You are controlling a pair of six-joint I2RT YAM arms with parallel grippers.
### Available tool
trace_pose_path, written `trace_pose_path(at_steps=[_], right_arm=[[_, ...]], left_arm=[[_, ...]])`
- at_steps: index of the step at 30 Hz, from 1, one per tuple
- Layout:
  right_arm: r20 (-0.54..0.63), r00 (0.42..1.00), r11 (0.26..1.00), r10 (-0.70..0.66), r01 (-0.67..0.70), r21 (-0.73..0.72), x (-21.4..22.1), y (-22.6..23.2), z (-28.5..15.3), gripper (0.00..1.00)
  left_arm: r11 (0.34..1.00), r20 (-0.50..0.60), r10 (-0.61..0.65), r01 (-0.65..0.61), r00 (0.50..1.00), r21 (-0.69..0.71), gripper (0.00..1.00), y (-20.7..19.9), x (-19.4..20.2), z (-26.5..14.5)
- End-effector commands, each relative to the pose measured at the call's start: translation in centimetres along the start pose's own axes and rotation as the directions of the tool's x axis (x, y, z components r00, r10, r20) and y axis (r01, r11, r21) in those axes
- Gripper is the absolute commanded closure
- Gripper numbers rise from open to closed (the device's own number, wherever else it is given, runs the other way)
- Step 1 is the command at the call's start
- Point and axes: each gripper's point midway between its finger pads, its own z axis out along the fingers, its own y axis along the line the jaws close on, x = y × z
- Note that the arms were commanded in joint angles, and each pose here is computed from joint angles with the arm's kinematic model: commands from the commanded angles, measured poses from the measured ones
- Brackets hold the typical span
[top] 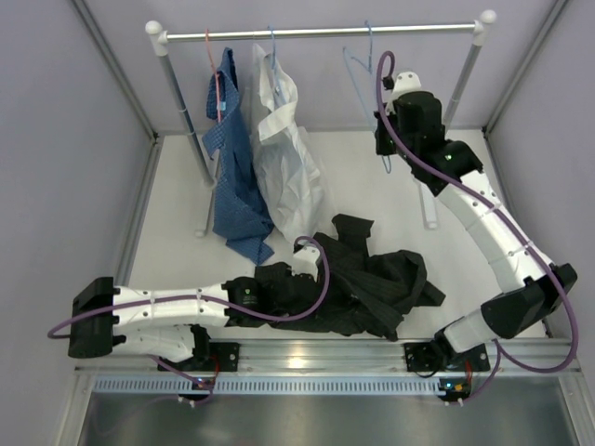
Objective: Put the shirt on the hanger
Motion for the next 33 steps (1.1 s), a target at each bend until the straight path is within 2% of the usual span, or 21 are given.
trace_pose_path(at_steps=[1, 14, 22, 26, 27, 31, 32, 33], right_arm=[[0.185, 0.982, 1.000, 0.029, -0.026, -0.015, -5.5, -0.7, -3.0, 1.00], [0.341, 0.935, 0.995, 0.102, -0.092, -0.045, -10.9, -2.0, -7.2, 1.00], [0.383, 0.917, 0.992, 0.113, -0.084, -0.092, -12.0, -1.9, -10.1, 1.00], [0.321, 0.944, 0.991, 0.077, -0.036, -0.130, -9.8, -1.6, -13.3, 1.00], [0.267, 0.961, 0.992, 0.066, -0.033, -0.125, -8.1, -1.8, -13.6, 1.00], [0.190, 0.980, 0.986, 0.056, -0.025, -0.163, -3.8, -2.0, -17.8, 1.00], [0.144, 0.988, 0.977, 0.047, -0.015, -0.214, -2.5, -1.3, -18.6, 1.00], [0.034, 0.999, 0.973, 0.029, -0.020, -0.231, 0.5, -1.2, -19.5, 1.00]], left_arm=[[0.999, 0.047, -0.035, 0.033, 0.998, 0.028, 1.00, -0.8, -1.2, -0.2], [0.998, 0.061, -0.046, 0.044, 0.997, 0.040, 1.00, -1.1, -1.7, -0.6], [0.997, 0.136, -0.080, 0.077, 0.988, 0.023, 1.00, -1.2, -4.0, -1.2], [0.994, 0.148, -0.107, 0.107, 0.983, 0.005, 1.00, -0.9, -6.4, -1.2], [0.995, 0.154, -0.100, 0.101, 0.983, 0.004, 1.00, -0.8, -6.9, -1.2], [0.996, 0.181, -0.092, 0.092, 0.979, 0.008, 1.00, -1.3, -9.3, -1.5], [0.996, 0.180, -0.093, 0.093, 0.979, 0.009, 1.00, -1.3, -9.7, -1.5], [0.996, 0.167, -0.091, 0.090, 0.982, 0.015, 1.00, -1.3, -9.8, -1.3]])
